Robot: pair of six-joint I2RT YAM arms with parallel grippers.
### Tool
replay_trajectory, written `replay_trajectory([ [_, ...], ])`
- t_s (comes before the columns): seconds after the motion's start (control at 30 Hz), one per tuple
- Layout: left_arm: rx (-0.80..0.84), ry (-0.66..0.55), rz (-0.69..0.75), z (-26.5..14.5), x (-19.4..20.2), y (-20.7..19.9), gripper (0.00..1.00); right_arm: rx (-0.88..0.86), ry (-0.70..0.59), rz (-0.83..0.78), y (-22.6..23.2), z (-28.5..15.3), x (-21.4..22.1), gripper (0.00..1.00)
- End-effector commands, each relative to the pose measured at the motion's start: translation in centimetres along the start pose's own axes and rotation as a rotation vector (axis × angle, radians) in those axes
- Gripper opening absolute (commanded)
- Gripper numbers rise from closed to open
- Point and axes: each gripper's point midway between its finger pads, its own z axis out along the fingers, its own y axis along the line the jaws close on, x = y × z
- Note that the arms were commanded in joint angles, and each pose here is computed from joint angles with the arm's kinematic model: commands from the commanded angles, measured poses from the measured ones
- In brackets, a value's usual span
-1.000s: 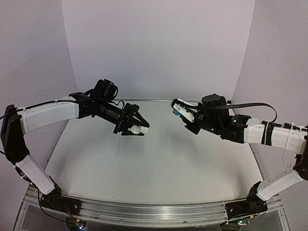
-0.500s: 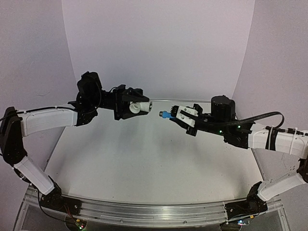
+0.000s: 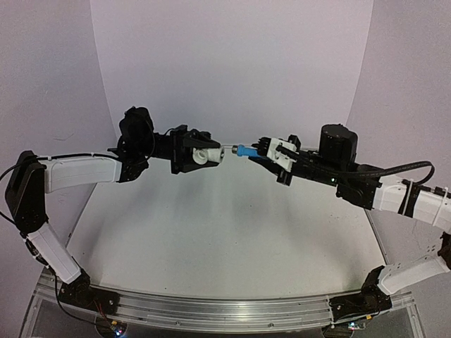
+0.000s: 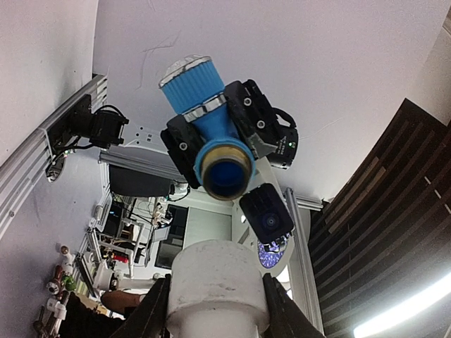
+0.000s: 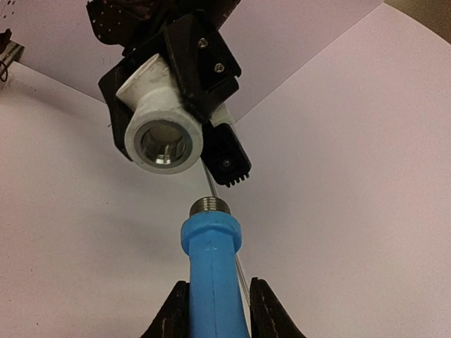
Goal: Install the water faucets
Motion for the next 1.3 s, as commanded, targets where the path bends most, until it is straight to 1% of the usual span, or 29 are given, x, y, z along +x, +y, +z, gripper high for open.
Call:
replay_trajectory([
  [0.0, 0.031, 0.019, -0.13, 0.0, 0.7, -2.2, 0.0, 0.038, -0.064, 0.042, -1.9, -0.1, -2.8, 0.0],
  [0.37, 0.047, -0.002, -0.112, -0.1, 0.4, -2.6, 0.0, 0.009, -0.137, 0.063, -1.0, -1.1, -4.8, 0.0],
  [0.93, 0.049, -0.002, -0.098, -0.2, 0.7, -2.7, 0.0, -0.023, -0.188, 0.101, -0.7, 0.3, -5.9, 0.0],
  [1.27, 0.041, 0.008, -0.086, -0.2, 0.9, -2.5, 0.0, -0.014, -0.206, 0.164, -1.1, 1.3, -6.1, 0.0],
])
